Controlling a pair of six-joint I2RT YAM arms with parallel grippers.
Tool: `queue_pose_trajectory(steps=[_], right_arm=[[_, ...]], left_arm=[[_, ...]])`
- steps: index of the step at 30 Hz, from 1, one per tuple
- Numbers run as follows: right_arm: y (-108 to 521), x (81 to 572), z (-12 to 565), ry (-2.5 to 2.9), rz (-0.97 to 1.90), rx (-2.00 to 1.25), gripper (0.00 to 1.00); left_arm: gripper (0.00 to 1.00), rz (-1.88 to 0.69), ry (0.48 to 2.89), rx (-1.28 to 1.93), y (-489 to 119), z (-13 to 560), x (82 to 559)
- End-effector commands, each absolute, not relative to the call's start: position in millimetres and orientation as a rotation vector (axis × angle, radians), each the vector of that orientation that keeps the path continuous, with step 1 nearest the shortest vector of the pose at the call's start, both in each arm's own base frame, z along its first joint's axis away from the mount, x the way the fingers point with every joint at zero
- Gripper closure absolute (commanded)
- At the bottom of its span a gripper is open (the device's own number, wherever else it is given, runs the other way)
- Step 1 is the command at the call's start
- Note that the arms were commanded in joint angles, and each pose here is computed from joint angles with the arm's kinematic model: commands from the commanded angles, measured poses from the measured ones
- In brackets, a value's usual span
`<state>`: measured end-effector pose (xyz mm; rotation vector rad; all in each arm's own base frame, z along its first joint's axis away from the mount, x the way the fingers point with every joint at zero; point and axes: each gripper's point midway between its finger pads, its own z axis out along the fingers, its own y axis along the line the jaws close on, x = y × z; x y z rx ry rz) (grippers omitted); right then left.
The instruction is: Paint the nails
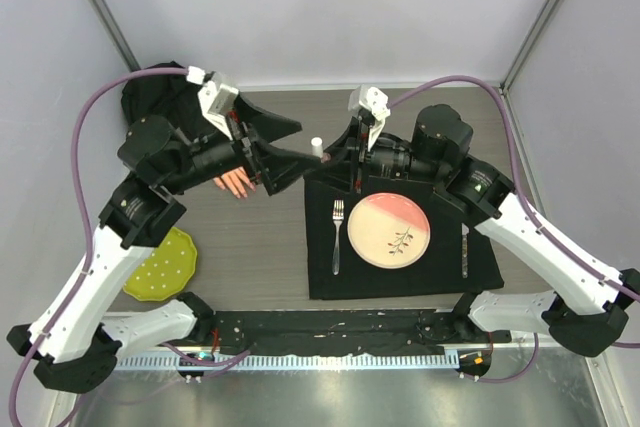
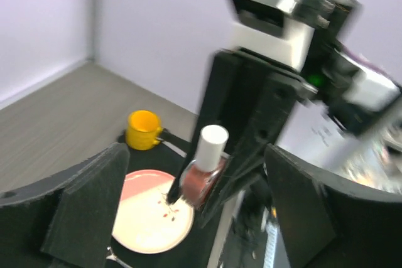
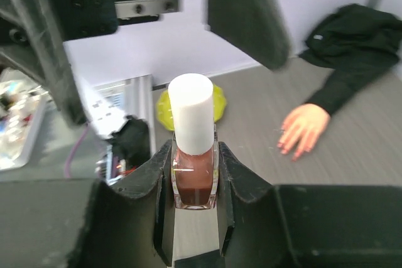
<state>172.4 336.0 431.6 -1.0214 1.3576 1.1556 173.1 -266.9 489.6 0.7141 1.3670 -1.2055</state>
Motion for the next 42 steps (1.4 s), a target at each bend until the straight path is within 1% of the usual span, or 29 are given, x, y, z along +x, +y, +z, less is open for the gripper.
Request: queue_pose_trajectory(steps=[1, 2, 3, 8, 15, 17, 19, 22, 26, 28, 30, 31, 32, 33, 34, 35, 36, 37, 38, 39, 40, 42], right_arm=[[323, 208, 452, 1.368, 0.963, -0.861, 0.99], [321, 213, 452, 1.379, 0.941, -0.839, 0.99], [320, 221, 450, 1.395, 0.911, -0.809, 0.99], [317, 236, 448, 1.438, 0.851, -0.748, 0.99], [321, 240, 448, 1.447, 0.847, -0.731, 0.99], [322, 240, 448, 1.446, 0.85, -0.733, 0.99], [323, 239, 448, 1.446, 0.851, -0.735, 0.99], [323, 239, 447, 1.448, 0.849, -0.737, 0.99], [323, 237, 449, 1.442, 0.855, -0.74, 0.99], [324, 235, 449, 1.439, 0.86, -0.744, 0.99], [324, 233, 451, 1.431, 0.87, -0.752, 0.99], [325, 232, 451, 1.43, 0.874, -0.757, 0.99], [325, 230, 453, 1.421, 0.882, -0.762, 0.99], [326, 227, 452, 1.418, 0.894, -0.775, 0.99], [328, 220, 455, 1.396, 0.926, -0.801, 0.99], [329, 216, 456, 1.386, 0.943, -0.817, 0.99], [330, 210, 456, 1.372, 0.968, -0.84, 0.99], [334, 193, 459, 1.329, 1.034, -0.912, 0.99], [336, 183, 460, 1.306, 1.078, -0.954, 0.99], [338, 170, 462, 1.266, 1.134, -1.006, 0.99], [341, 146, 463, 1.22, 1.245, -1.094, 0.99], [341, 116, 470, 1.12, 1.38, -1.193, 0.99]], left_arm=[[0.14, -0.972, 1.447, 0.261, -222, 497, 229], [0.17, -0.978, 1.449, 0.244, -223, 498, 231], [0.19, -0.985, 1.451, 0.237, -223, 499, 231], [0.19, -1.016, 1.452, 0.231, -236, 507, 233], [0.28, -0.908, 1.49, 0.295, -262, 496, 234], [0.32, -0.861, 1.489, 0.294, -263, 495, 239], [0.36, -0.846, 1.489, 0.309, -267, 494, 238], [0.37, -0.837, 1.495, 0.317, -274, 492, 239], [0.45, -0.824, 1.509, 0.334, -283, 487, 243], [0.52, -0.83, 1.516, 0.348, -288, 486, 242], [0.62, -0.828, 1.526, 0.361, -291, 482, 243], [0.84, -0.834, 1.522, 0.368, -291, 484, 241], [0.91, -0.838, 1.524, 0.381, -293, 482, 240], [0.96, -0.856, 1.515, 0.401, -295, 484, 237], [1.0, -0.918, 1.498, 0.491, -306, 483, 225], [1.0, -0.964, 1.496, 0.584, -314, 478, 216], [1.0, -1.036, 1.462, 0.683, -320, 488, 203], [1.0, -1.226, 1.462, 0.918, -342, 473, 173], [1.0, -1.264, 1.505, 0.95, -338, 467, 175], [1.0, -1.333, 1.482, 1.011, -339, 469, 165], [1.0, -1.477, 1.405, 1.179, -338, 467, 137], [1.0, -1.637, 1.28, 1.358, -331, 459, 116]])
